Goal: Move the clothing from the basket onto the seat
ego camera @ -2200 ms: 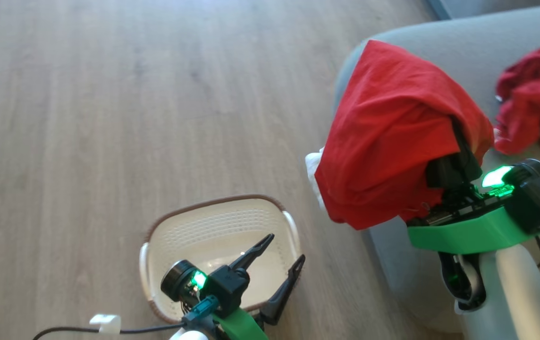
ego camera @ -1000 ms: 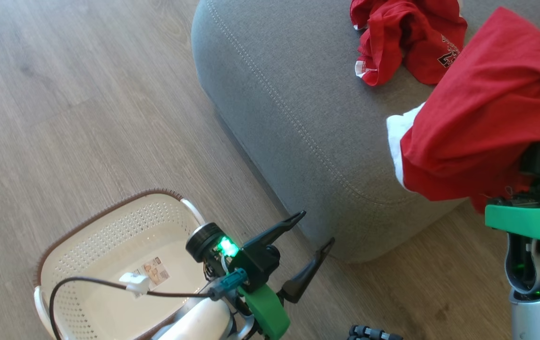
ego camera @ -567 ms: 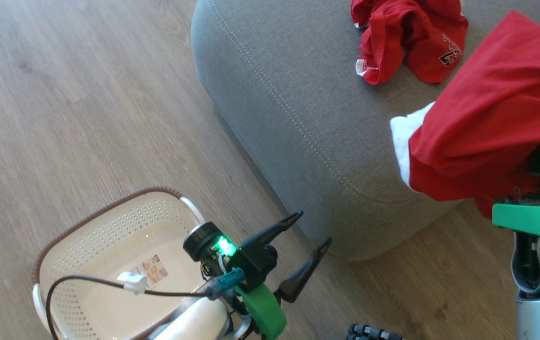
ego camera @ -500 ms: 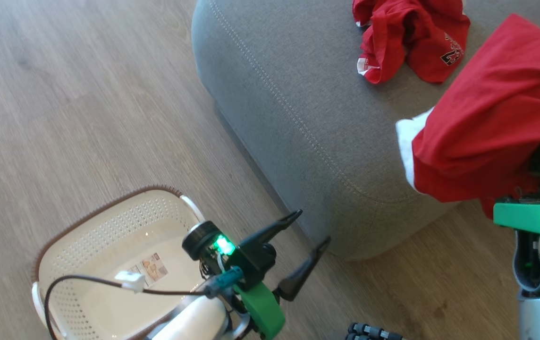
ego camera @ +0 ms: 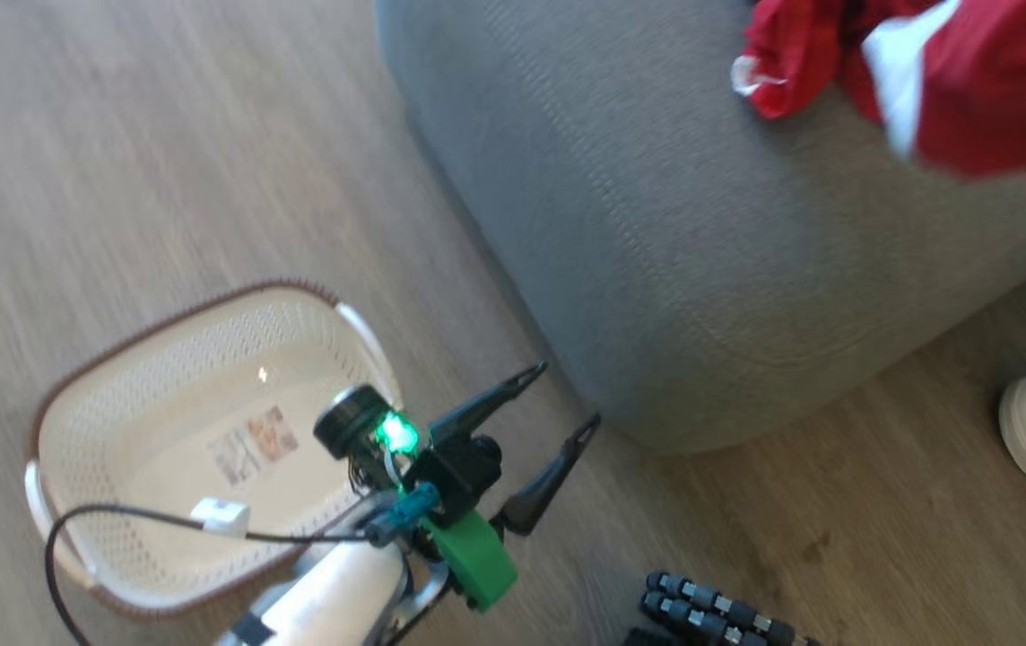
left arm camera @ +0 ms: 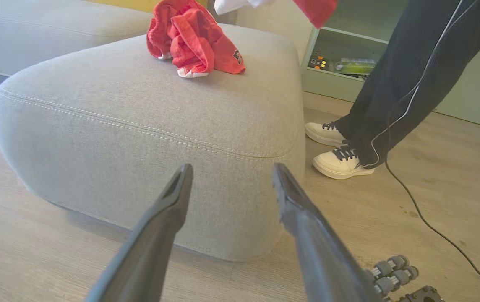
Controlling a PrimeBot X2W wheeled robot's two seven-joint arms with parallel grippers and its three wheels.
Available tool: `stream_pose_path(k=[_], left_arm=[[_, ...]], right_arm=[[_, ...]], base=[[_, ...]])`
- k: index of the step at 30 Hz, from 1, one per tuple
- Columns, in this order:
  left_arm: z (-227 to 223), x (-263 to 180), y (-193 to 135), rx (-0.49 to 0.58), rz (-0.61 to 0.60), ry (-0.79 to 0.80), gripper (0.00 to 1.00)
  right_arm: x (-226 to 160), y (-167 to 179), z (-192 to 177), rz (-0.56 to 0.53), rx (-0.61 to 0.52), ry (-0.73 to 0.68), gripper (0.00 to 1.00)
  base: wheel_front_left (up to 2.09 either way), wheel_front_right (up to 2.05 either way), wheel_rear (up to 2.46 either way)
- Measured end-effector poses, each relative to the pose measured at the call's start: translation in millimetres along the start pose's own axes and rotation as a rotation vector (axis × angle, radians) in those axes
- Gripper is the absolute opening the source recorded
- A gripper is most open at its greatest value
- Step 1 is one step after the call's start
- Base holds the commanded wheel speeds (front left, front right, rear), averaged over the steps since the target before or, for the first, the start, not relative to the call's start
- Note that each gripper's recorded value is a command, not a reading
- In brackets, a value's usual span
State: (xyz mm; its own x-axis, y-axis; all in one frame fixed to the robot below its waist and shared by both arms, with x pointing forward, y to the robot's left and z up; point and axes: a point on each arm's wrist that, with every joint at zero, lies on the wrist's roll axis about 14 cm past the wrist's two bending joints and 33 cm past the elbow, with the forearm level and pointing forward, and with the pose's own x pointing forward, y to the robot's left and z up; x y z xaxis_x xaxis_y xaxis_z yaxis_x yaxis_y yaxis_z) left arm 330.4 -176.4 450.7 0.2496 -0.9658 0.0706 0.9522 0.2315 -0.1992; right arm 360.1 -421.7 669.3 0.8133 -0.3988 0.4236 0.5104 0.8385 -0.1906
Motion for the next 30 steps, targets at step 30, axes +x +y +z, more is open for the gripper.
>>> stream_pose_path(k=[30], left_arm=[[-48, -39, 63, -0.073, 0.166, 0.078, 1.00]], right_arm=[[127, 11, -124, -0.064, -0.100, 0.287, 0.00]], base=[[0.00, 0.00, 0.00]])
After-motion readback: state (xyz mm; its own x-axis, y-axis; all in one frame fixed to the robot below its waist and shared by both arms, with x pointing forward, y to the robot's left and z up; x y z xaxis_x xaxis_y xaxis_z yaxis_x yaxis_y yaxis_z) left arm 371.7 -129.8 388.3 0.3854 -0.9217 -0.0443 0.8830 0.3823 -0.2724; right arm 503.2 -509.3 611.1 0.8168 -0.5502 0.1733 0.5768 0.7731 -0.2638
